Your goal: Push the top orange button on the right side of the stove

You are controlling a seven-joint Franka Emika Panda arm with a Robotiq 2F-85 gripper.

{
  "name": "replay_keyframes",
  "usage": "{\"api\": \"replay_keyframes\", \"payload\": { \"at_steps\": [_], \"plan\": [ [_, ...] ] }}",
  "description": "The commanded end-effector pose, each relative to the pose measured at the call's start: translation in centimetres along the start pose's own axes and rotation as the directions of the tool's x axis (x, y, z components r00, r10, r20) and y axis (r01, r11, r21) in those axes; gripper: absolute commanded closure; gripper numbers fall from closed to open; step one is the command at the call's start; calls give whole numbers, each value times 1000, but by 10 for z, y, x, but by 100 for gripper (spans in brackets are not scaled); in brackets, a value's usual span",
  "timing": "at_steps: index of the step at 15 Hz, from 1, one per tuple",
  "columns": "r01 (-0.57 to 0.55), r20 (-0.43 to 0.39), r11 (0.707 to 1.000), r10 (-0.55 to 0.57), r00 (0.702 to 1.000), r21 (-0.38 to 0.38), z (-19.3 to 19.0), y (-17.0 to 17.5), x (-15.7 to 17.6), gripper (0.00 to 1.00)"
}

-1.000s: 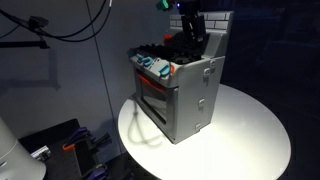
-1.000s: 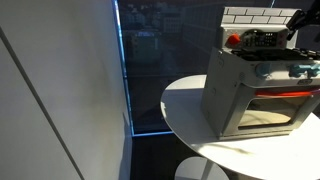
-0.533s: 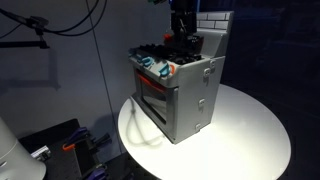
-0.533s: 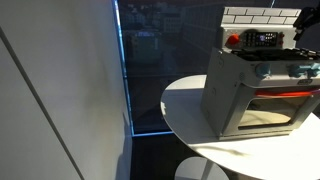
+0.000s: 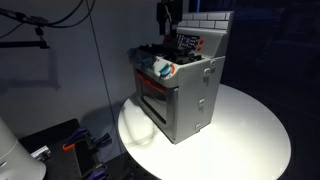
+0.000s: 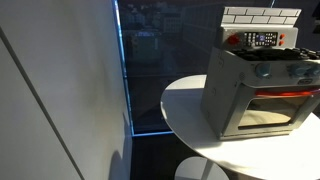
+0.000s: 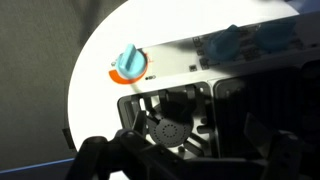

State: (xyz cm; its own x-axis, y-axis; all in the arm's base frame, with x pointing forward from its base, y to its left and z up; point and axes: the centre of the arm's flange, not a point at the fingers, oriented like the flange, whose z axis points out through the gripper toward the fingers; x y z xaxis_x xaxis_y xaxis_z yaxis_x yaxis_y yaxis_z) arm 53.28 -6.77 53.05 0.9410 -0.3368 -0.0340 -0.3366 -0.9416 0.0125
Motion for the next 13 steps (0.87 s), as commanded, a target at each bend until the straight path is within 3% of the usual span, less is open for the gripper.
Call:
{"api": "replay_keyframes", "payload": {
  "at_steps": [1,8,13],
  "plan": [
    [36,16,999,-36,999,-1,-24,0,-28,0],
    [80,-14,997,-80,997,-6,-46,-3,-61,0],
    [68,-3,998,-68,998,1,-40,-7,-53,0]
  ]
}}
